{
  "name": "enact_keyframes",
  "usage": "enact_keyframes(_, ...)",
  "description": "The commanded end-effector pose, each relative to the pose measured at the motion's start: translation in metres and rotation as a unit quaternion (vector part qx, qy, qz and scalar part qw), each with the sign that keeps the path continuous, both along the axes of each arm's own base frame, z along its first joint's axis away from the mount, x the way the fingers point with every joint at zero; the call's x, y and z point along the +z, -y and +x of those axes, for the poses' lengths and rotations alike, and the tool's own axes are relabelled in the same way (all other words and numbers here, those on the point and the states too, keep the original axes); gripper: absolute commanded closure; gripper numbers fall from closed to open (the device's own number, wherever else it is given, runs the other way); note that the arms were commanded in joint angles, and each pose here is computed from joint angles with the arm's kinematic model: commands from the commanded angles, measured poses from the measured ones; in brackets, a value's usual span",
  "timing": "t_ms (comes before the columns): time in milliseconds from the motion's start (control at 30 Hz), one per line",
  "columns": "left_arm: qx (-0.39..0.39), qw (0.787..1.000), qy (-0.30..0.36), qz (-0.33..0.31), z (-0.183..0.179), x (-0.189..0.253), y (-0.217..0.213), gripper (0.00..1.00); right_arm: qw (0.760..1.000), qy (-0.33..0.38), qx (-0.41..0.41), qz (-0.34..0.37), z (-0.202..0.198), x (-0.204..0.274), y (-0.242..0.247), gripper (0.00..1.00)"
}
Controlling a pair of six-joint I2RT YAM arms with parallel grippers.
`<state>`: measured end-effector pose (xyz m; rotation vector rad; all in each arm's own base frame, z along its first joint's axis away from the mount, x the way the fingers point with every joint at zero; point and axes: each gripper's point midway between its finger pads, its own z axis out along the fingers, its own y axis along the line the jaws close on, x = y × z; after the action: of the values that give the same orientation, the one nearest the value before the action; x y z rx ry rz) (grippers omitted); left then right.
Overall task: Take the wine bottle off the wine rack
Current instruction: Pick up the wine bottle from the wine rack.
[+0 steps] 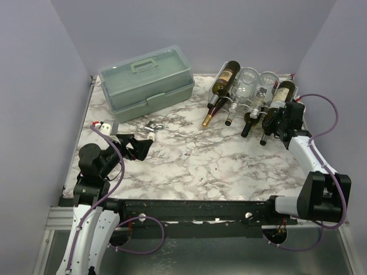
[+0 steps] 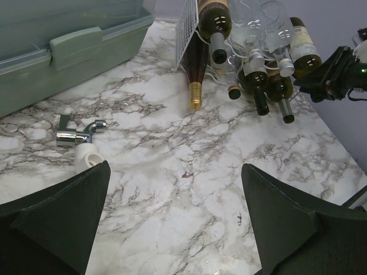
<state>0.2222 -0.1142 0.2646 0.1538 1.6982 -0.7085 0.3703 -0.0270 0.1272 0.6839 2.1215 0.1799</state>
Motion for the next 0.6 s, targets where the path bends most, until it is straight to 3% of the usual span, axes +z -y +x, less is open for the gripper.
enact_keyframes(0, 0.009, 1.0, 0.012, 0.005, 0.001, 0.002, -0.004, 0.02, 1.0, 0.022, 0.003, 0.0, 0.005, 0.012, 0.0, 0.71)
enact_keyframes(300, 0.009, 1.0, 0.013, 0.005, 0.001, 0.002, -0.004, 0.02, 0.999, 0.046, -0.001, 0.004, 0.004, 0.031, -0.001, 1.0)
enact_keyframes(567, 0.008, 1.0, 0.013, 0.004, 0.001, 0.002, -0.004, 0.02, 0.996, 0.084, 0.006, -0.012, 0.004, 0.067, 0.0, 1.0)
